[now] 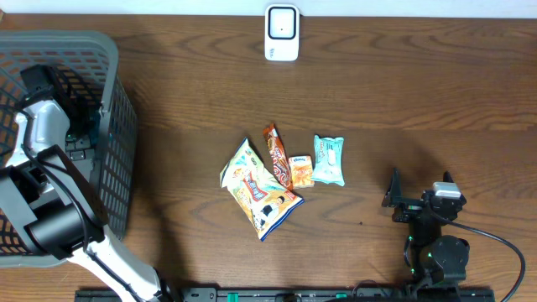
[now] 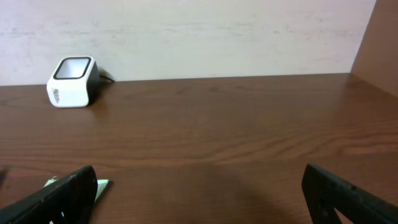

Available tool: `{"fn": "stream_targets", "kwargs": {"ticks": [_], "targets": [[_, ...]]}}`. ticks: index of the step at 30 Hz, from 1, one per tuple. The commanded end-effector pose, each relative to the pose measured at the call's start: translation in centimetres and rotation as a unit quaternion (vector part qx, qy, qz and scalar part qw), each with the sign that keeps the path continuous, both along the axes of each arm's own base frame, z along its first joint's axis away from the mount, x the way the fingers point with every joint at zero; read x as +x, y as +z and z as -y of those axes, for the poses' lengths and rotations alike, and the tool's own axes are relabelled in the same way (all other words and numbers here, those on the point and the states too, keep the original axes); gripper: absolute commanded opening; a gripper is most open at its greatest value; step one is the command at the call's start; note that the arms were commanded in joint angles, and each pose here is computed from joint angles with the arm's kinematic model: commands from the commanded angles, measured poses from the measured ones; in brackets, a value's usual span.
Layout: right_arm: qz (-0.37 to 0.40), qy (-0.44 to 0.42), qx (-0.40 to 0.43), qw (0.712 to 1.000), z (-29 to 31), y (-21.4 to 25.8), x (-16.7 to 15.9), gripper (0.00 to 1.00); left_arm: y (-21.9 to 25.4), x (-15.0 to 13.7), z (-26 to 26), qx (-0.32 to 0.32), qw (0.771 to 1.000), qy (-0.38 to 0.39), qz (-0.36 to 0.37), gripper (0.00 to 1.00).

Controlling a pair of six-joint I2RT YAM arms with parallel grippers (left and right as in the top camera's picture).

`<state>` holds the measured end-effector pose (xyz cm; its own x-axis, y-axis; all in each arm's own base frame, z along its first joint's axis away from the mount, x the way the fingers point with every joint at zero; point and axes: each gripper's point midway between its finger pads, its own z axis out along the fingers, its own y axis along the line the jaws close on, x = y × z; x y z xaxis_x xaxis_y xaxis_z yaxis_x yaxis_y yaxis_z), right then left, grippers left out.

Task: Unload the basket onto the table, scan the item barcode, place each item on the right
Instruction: 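Grasp the blue Listerine bottle by its neck with the left gripper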

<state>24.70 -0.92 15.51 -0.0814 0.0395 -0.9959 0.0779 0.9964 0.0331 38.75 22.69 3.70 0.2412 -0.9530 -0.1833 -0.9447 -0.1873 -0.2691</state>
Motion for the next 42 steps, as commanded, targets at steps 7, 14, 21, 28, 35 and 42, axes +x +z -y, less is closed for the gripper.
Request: {"fn": "stream_targets", "kwargs": {"ticks": [7,14,21,28,35,42], "targets": [[-0.003,0.003,-0.004,1.0,-0.1,-0.2,0.0,0.99,-3.1,-1.5,0.7,-0.022,0.998,-0.035,-0.052,0.73],[-0.003,0.003,-0.004,1.0,-0.1,-0.2,0.0,0.99,-3.5,-4.0,2.0,-0.052,0.993,-0.035,-0.102,0.7],[-0.003,0.003,-0.004,1.0,-0.1,-0.2,0.0,0.99,-3.4,-8.2,3.1,-0.096,0.98,-0.02,-0.171,0.7],[-0.003,0.003,-0.004,1.0,-0.1,-0.2,0.0,0.99,-3.3,-10.5,2.1,-0.119,0.975,0.01,-0.189,0.98],[-0.003,0.003,-0.004,1.0,-0.1,-0.2,0.0,0.99,-3.3,-10.7,2.0,-0.121,0.974,0.008,-0.192,0.98],[-0.003,0.003,-0.004,1.0,-0.1,-0.2,0.0,0.99,-4.5,-11.4,3.8,-0.131,0.968,-0.009,-0.214,0.98]]}}
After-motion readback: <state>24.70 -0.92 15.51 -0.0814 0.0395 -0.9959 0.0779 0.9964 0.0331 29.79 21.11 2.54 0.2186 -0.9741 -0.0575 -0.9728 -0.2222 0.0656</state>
